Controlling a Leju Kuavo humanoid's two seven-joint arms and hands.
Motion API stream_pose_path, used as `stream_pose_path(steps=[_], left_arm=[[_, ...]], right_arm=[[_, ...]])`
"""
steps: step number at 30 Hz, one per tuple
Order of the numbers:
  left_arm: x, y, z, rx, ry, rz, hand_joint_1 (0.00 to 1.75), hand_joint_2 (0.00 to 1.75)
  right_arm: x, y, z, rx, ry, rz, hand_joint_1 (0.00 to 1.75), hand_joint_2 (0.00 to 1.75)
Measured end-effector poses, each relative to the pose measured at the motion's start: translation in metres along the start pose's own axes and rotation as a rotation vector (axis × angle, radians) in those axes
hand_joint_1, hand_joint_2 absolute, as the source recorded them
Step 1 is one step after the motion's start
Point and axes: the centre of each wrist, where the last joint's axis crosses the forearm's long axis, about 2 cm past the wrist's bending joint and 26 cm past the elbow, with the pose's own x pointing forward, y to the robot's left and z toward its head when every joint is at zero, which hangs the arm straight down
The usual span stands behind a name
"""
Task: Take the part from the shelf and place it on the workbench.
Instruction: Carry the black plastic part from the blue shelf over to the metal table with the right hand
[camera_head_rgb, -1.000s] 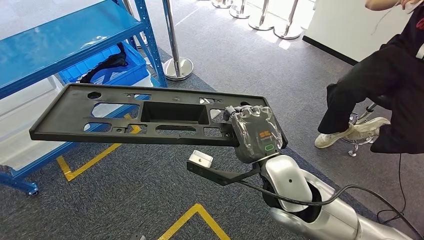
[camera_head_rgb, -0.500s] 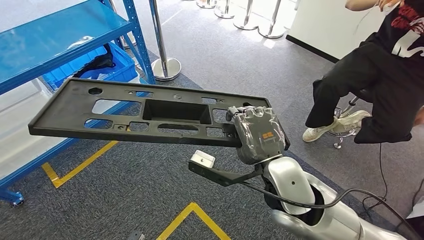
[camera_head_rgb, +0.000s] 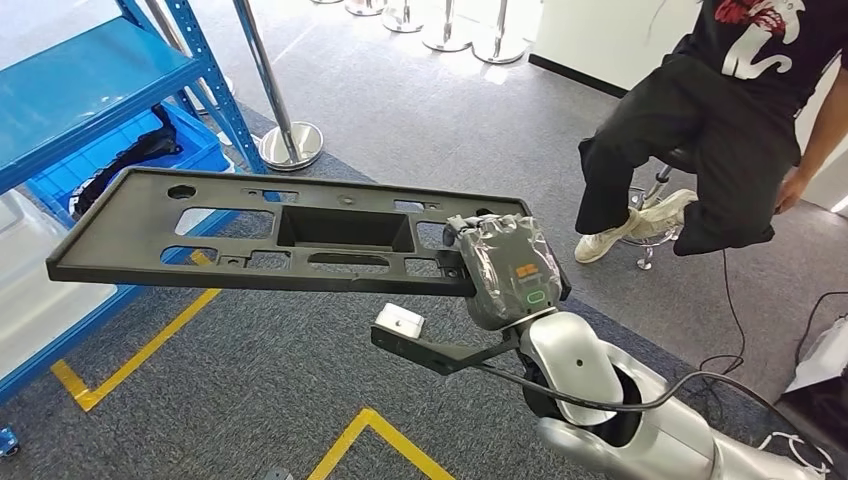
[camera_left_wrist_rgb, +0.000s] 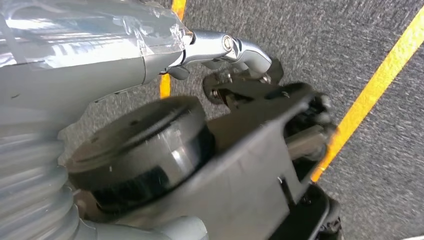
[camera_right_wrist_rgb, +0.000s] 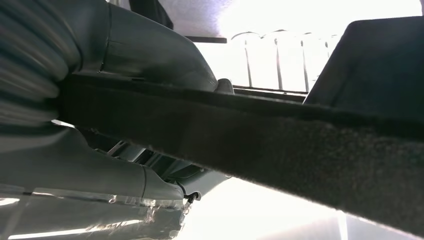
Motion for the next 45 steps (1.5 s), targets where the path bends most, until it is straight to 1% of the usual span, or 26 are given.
stream_pose_path(steps=[12,16,27,33,45], left_arm=[[0.005,-0.001,-0.001,0.000,-0.002,-0.029,0.00,1.75],[0.004,-0.001,-0.001,-0.004,0.002,-0.036,0.00,1.75],[0.009,-0.002,-0.002,-0.012,-0.010,-0.060,0.00,1.75],[0.007,-0.002,-0.001,-0.015,-0.002,-0.068,0.00,1.75],[0.009,-0.004,-0.002,-0.022,0.000,-0.077,0.00,1.75]], right_arm=[[-0.003,0.003,0.004,-0.001,0.017,0.012,1.75,1.75],[-0.004,0.004,0.005,0.003,0.028,0.011,1.75,1.75],[-0.010,-0.002,0.009,-0.024,0.056,0.006,1.75,1.75],[-0.009,0.001,0.014,-0.016,0.060,-0.004,1.75,1.75],[-0.016,-0.001,0.015,-0.026,0.085,-0.002,1.75,1.75]])
